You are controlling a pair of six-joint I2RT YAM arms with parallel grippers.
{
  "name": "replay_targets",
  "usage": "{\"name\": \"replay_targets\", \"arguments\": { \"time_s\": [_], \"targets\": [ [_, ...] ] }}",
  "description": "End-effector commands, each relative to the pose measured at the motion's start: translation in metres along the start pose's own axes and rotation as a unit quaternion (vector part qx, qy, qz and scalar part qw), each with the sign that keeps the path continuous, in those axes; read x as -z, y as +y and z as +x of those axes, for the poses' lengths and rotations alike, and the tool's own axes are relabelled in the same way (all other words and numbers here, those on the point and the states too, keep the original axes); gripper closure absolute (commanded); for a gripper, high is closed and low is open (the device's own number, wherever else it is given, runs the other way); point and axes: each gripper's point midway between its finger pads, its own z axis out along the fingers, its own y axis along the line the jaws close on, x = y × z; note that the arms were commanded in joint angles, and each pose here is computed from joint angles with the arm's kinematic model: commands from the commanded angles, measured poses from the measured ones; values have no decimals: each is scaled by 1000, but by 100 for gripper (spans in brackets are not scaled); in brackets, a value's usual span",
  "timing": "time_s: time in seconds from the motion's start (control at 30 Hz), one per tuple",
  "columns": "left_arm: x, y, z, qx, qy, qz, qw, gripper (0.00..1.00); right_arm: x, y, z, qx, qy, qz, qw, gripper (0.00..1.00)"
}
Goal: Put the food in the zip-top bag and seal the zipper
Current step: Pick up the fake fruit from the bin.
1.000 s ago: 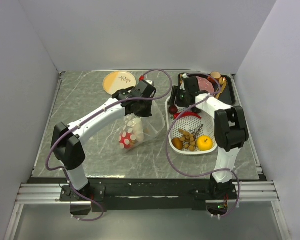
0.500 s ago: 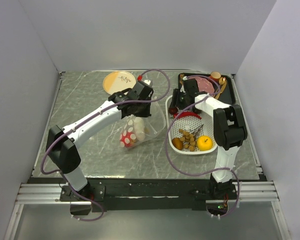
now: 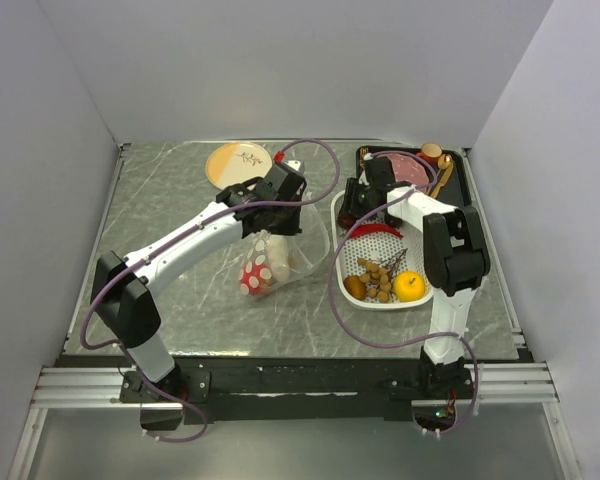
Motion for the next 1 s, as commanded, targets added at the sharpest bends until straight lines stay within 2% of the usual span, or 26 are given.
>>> {"name": "replay_targets", "arguments": {
  "time_s": [0.0,0.07,0.1,0.13,0.6,0.77,0.97],
  "targets": [
    [13,-5,-15,-3,-27,10,1000,99,5,4,-12,4,-18,-1,1000,74],
    [12,-4,-15,-2,-27,10,1000,99,7,5,-13,5,-19,-2,1000,87],
    [12,-5,-15,-2,-27,10,1000,99,13,7,-15,6,-25,-4,1000,97],
    [13,-4,-16,-1,-29,9,1000,99,15,7,-15,5,-29,-4,1000,100],
    [13,-1,-19,1,-39,1,999,99,112,36,-33,-4,-115,-52,992,100],
    [14,-4,-25,7,-45,7,999,99,167,84,-32,-9,-154,-142,978,100],
    [15,-5,-28,7,-49,7,999,99,192,139,-11,1,-152,-216,964,100]
  ]
}}
